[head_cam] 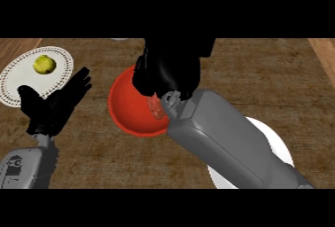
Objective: Pick the sweet potato from the plate and place it in the bowl
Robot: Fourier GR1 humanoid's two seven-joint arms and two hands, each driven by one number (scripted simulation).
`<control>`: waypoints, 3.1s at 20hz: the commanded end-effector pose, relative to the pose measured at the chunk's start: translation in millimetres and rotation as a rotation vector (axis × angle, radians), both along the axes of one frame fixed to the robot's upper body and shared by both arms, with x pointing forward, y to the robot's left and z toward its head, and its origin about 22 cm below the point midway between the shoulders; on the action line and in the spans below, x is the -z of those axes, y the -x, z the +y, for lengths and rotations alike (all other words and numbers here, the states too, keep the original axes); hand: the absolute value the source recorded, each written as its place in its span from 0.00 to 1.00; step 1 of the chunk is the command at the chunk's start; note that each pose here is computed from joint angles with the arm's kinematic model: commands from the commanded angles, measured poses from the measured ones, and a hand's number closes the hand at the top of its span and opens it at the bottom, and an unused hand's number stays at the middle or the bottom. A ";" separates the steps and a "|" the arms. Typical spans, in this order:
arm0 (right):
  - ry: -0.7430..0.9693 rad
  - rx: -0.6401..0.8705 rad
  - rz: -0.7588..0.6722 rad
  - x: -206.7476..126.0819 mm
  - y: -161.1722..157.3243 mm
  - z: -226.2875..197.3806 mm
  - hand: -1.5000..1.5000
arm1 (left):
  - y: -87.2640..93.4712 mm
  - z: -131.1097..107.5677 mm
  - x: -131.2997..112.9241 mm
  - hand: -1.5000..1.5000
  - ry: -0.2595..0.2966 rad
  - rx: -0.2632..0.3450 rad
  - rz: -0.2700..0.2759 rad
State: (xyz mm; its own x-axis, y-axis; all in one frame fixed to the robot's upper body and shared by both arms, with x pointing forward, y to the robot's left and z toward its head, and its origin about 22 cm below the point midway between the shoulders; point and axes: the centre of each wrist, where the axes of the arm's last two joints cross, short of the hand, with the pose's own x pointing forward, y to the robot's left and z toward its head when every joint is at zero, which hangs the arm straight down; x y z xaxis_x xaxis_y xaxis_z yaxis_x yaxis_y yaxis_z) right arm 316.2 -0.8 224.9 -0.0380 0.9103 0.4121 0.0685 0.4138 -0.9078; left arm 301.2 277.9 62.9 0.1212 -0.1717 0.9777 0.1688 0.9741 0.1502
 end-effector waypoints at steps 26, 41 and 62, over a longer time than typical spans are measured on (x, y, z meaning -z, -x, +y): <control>-0.552 0.144 0.019 109.5 -113.9 -42.5 0.00 | -16.2 -19.8 -16.0 0.50 -0.008 0.087 -0.043; -0.623 0.206 -0.229 118.4 -120.0 -75.9 0.00 | 3.9 20.3 5.5 0.50 -0.009 -0.034 0.003; -0.882 -0.359 -0.209 110.3 88.4 -138.0 1.00 | 14.5 41.9 4.6 0.50 0.011 -0.138 0.044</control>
State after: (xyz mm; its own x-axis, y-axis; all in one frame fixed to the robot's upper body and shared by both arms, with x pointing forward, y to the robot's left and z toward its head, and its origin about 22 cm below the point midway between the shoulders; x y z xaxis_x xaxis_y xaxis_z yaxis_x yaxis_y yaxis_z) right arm 280.5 -118.7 114.0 -0.3816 0.2527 0.8891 -0.0144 0.9602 -0.2791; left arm 279.7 321.1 56.1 0.1751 -0.1491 0.9732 0.0445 0.9887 0.1435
